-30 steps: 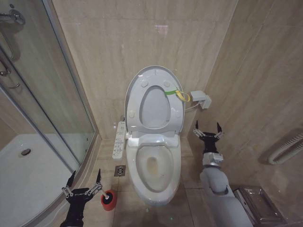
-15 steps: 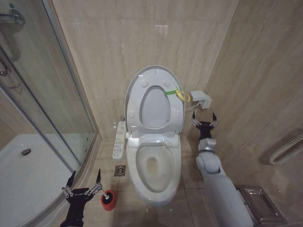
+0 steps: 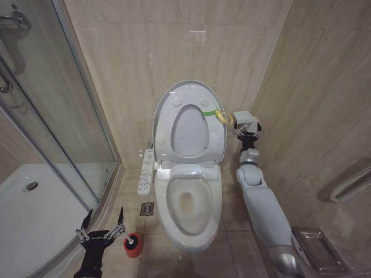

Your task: Open the toilet lid, clean the toilet bowl with a toilet brush, close the toilet lid, and flush.

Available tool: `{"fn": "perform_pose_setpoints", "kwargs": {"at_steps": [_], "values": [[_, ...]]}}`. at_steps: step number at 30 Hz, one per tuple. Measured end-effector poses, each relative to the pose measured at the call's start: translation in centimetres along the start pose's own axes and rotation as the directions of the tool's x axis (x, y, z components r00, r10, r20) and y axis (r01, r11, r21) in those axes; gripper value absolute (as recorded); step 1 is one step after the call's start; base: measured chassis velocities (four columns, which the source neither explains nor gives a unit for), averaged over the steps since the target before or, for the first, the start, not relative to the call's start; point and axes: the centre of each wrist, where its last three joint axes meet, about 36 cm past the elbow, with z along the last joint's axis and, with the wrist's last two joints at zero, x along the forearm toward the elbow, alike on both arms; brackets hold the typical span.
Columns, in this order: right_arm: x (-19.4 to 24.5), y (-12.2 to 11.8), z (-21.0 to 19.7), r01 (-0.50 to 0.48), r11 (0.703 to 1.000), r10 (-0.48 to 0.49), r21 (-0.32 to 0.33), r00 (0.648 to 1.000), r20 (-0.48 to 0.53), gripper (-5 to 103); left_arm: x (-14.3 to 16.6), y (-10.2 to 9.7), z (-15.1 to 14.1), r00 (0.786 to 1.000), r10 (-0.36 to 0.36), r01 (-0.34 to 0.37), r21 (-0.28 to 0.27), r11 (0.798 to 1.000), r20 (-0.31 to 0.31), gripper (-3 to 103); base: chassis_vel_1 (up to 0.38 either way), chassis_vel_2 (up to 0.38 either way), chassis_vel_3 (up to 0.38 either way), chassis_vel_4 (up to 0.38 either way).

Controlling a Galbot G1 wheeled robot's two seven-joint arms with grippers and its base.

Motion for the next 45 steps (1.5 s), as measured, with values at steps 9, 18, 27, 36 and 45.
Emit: {"fn": "perform_pose_setpoints", "kwargs": {"at_steps": [9, 18, 27, 36, 45], "values": [[-3.4, -0.8, -0.8, -0.007, 1.000, 0.007, 0.001, 1.000, 0.021, 100, 0.0, 0.0, 0.0, 1.000, 0.000, 0.000, 0.000, 1.000, 0.000, 100, 0.000, 0.000, 0.000, 0.000], [-6.7, -0.9, -2.2, -0.008, 1.000, 0.008, -0.002, 0.998, 0.055, 100, 0.0, 0.0, 0.0, 1.000, 0.000, 0.000, 0.000, 1.000, 0.000, 100, 0.000, 0.000, 0.000, 0.000], [-10.0, 0.1, -4.0, -0.008, 1.000, 0.010, -0.022, 0.996, 0.084, 100, 0.0, 0.0, 0.0, 1.000, 0.000, 0.000, 0.000, 1.000, 0.000, 100, 0.000, 0.000, 0.000, 0.000], [-11.1, 1.6, -4.8, 0.008, 0.999, -0.004, -0.036, 0.996, 0.093, 100, 0.0, 0.0, 0.0, 1.000, 0.000, 0.000, 0.000, 1.000, 0.000, 100, 0.000, 0.000, 0.000, 0.000], [-10.8, 4.4, -5.3, 0.049, 0.998, -0.044, -0.049, 0.994, 0.096, 100, 0.0, 0.0, 0.0, 1.000, 0.000, 0.000, 0.000, 1.000, 0.000, 100, 0.000, 0.000, 0.000, 0.000]]}}
